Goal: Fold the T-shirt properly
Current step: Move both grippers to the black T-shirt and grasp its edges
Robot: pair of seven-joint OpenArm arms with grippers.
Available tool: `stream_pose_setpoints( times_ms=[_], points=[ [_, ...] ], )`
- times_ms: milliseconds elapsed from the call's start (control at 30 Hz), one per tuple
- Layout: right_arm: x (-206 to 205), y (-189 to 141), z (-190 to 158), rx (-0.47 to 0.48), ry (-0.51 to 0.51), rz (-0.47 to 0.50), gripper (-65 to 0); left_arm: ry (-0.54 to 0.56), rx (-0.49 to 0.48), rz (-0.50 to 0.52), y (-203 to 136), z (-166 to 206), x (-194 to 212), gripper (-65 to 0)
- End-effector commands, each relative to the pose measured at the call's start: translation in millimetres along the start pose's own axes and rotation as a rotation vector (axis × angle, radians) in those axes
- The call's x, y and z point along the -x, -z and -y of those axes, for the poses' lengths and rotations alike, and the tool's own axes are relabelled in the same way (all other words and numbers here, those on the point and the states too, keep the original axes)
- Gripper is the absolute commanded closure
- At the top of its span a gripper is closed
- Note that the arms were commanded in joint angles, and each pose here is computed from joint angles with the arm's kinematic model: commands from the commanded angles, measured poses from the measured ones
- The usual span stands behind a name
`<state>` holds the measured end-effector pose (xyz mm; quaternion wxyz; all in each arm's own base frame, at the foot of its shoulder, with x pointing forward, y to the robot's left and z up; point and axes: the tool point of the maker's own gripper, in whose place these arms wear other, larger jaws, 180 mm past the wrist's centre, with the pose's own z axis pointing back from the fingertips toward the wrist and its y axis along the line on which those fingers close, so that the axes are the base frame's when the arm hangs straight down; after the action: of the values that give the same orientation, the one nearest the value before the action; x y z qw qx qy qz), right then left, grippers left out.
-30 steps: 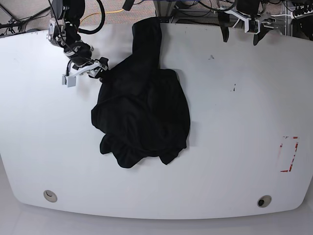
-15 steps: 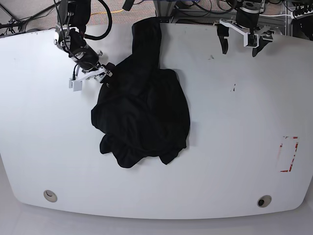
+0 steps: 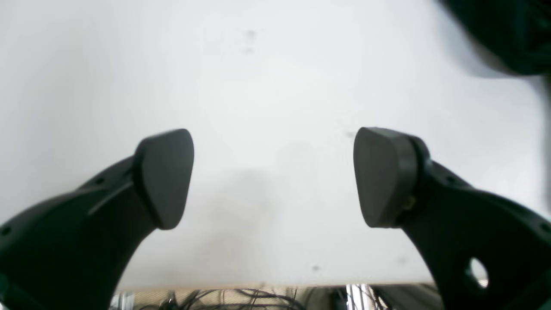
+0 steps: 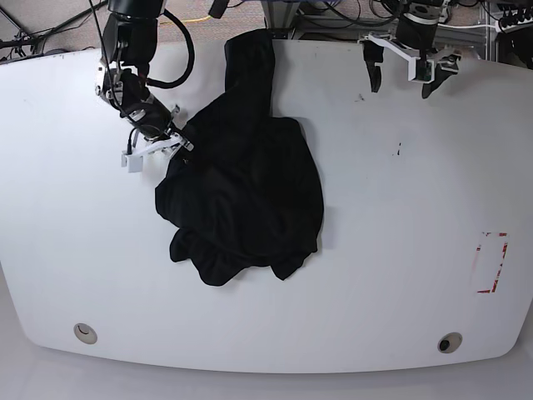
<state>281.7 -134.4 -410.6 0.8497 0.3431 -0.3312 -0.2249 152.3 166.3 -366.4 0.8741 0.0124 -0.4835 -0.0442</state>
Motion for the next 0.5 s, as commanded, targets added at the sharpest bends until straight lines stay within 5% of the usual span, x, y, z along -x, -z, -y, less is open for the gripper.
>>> stream_pose_setpoints(
  times_ms=[0, 100, 467],
  points=[
    [-13.8, -4.9, 2.7, 0.011, -0.034, 0.025, -10.6, 0.005, 0.005, 0.062, 3.8, 1.7, -18.2, -54.7],
    [-12.4, -7.1, 4.6, 0.017, -0.039, 0.016, 0.0, -0.004, 0.033, 0.05, 11.0, 12.2, -21.1, -55.3],
    [-7.9, -33.3, -12.1, 0.005, -0.135, -0.001, 0.0, -0.045, 0.14, 0.016, 54.6, 60.9, -57.6, -55.4]
  ],
)
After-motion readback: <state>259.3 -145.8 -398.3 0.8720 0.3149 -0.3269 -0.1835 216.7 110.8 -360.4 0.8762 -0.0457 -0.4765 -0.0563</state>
